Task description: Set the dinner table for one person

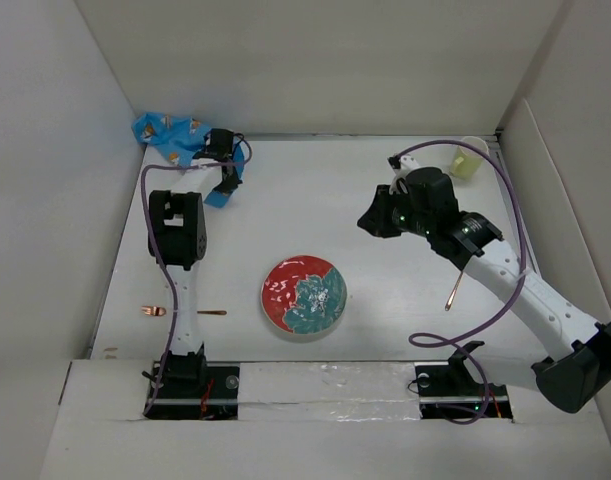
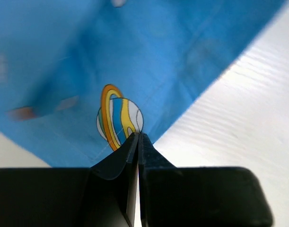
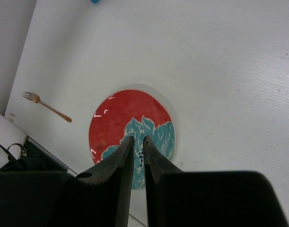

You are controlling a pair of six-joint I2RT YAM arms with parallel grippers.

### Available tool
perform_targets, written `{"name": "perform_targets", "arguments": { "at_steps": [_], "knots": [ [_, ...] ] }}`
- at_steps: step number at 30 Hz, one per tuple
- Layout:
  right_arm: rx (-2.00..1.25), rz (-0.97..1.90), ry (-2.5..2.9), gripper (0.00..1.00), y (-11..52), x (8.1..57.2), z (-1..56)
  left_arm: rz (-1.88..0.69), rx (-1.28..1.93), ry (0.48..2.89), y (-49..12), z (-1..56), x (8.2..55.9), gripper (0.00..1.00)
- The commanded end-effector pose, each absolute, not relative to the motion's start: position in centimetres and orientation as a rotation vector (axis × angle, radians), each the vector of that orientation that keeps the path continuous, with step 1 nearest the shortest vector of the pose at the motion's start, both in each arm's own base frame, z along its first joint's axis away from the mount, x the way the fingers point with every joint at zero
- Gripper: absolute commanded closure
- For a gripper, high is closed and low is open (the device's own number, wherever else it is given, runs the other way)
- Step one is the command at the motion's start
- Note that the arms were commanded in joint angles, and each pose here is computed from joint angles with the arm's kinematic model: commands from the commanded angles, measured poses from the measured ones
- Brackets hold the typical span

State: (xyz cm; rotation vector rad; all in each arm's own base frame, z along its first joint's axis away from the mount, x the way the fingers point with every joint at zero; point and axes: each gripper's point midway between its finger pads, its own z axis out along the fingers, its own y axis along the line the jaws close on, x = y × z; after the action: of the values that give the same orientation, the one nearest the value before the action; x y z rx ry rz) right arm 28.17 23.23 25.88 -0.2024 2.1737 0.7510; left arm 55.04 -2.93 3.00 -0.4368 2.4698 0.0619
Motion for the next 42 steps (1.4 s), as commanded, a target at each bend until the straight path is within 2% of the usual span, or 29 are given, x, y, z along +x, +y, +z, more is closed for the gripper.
{"name": "perform_targets", "arguments": {
  "at_steps": [1, 10, 16, 19, 20, 22, 23, 24, 27, 29, 31, 32, 35, 37, 38, 42],
  "knots": [
    [-0.220, 0.786, 2.045, 0.81, 24.0, 29.4, 29.9, -0.097, -0.268, 2.575, -9.0, 3.9, 51.9, 1.00],
    [-0.211, 0.789, 1.982, 0.77, 23.6, 28.9, 31.7, -0.379, 0.078, 2.576, -24.5, 7.4, 47.8, 1.00],
    [-0.189, 0.803, 1.983, 0.74, 22.9, 27.8, 31.1, -0.584, 0.126, 2.421, -28.7, 15.0, 47.1, 1.00],
    [-0.174, 0.820, 1.984, 0.92, 23.1, 27.7, 30.5, -0.690, 0.178, 2.305, -30.4, 20.0, 46.4, 1.00],
    [-0.176, 0.830, 1.988, 1.00, 23.3, 27.7, 30.2, -0.677, 0.161, 2.262, -30.1, 22.0, 46.7, 1.00],
    [-0.182, 0.862, 2.011, 1.00, 24.0, 27.8, 29.5, -0.593, 0.096, 2.259, -28.7, 22.7, 47.1, 0.99],
    [-0.184, 0.867, 2.023, 1.00, 24.2, 27.9, 29.3, -0.492, 0.020, 2.238, -26.9, 23.0, 47.5, 0.91],
    [-0.185, 0.869, 2.030, 1.00, 24.3, 28.0, 29.2, -0.421, -0.059, 2.208, -23.9, 23.1, 48.9, 0.74],
    [-0.166, 0.872, 2.021, 1.00, 24.3, 28.1, 29.4, -0.216, -0.142, 2.244, -18.5, 20.9, 50.3, 0.57],
    [-0.153, 0.875, 2.015, 0.98, 24.1, 28.0, 29.3, -0.055, -0.231, 2.282, -14.3, 18.9, 51.5, 0.55],
    [-0.154, 0.868, 2.022, 0.90, 24.0, 27.9, 29.0, -0.011, -0.326, 2.312, -10.9, 17.4, 51.8, 0.55],
    [-0.158, 0.870, 2.034, 0.83, 24.1, 27.8, 28.6, -0.016, -0.361, 2.335, -9.7, 16.3, 51.3, 0.56],
    [-0.164, 0.869, 2.076, 0.73, 24.3, 27.7, 26.9, -0.140, -0.522, 2.264, -5.3, 16.8, 51.7, 0.55],
    [-0.163, 0.879, 2.097, 0.68, 24.7, 27.6, 26.0, -0.160, -0.580, 2.276, -3.1, 15.1, 51.1, 0.52],
    [-0.166, 0.881, 2.126, 0.64, 24.9, 27.5, 24.8, -0.093, -0.614, 2.330, -0.8, 13.5, 50.5, 0.47],
    [-0.176, 0.880, 2.149, 0.61, 25.3, 27.4, 23.7, 0.010, -0.609, 2.381, 0.8, 11.4, 50.1, 0.44]
  ]
}}
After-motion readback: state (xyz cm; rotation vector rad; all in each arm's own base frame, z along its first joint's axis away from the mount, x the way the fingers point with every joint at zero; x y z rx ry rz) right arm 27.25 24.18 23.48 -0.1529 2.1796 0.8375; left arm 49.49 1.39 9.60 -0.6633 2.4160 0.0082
